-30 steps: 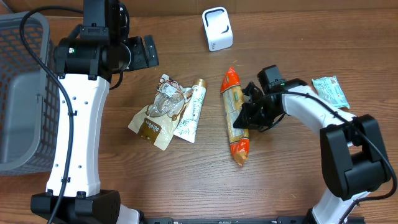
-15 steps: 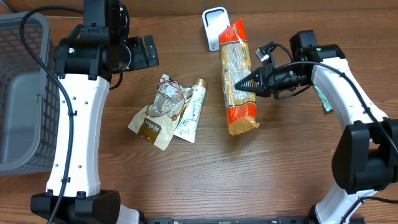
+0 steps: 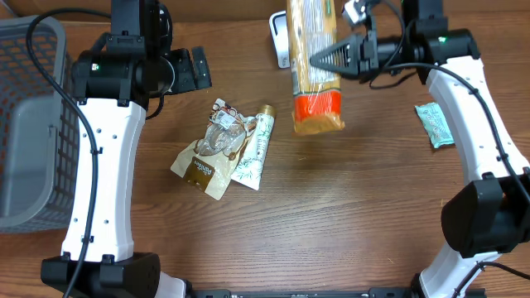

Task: Scan the item barcode
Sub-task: 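Lift the spaghetti pack with the right gripper toward the white scanner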

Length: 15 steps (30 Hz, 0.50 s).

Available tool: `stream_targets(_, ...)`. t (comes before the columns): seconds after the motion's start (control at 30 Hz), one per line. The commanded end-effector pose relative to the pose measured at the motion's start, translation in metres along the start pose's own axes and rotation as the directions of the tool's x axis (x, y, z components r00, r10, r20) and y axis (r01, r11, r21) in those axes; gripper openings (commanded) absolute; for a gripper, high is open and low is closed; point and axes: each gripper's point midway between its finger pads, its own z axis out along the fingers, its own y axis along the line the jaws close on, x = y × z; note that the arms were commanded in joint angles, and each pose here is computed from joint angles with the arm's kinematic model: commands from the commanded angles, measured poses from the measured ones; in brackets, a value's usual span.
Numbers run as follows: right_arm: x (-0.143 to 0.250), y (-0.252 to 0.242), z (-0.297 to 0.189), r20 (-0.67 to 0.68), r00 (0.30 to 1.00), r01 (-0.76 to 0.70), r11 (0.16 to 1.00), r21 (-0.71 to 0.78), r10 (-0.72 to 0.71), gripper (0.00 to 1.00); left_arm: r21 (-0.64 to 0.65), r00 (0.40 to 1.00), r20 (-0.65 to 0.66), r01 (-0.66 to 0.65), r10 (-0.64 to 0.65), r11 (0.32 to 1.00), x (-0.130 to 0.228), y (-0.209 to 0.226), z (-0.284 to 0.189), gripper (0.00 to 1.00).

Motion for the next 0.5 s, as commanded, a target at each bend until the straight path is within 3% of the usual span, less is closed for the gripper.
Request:
stream_targets(0.0,-0.001,0.045,-0.002,-0.038,0.999,-0.034,0.994,-0.103,0.031,0.04,-0.013,1.0,0.002,-0.018,0.018,1.0,0.0,0.003,0.0,1.0)
stream_targets(0.3,-0.006,0.048,-0.002,-0.039,0.999,-0.024,0.994,-0.103,0.02,0.04,-0.013,1.0,0.002,-0.018,0.018,1.0,0.0,0.003,0.0,1.0)
stream_targets(0.47,-0.022,0.061,0.008,-0.038,0.991,0.12,0.988,-0.102,-0.125,0.04,-0.013,1.0,0.002,-0.018,0.018,1.0,0.0,0.003,0.0,1.0)
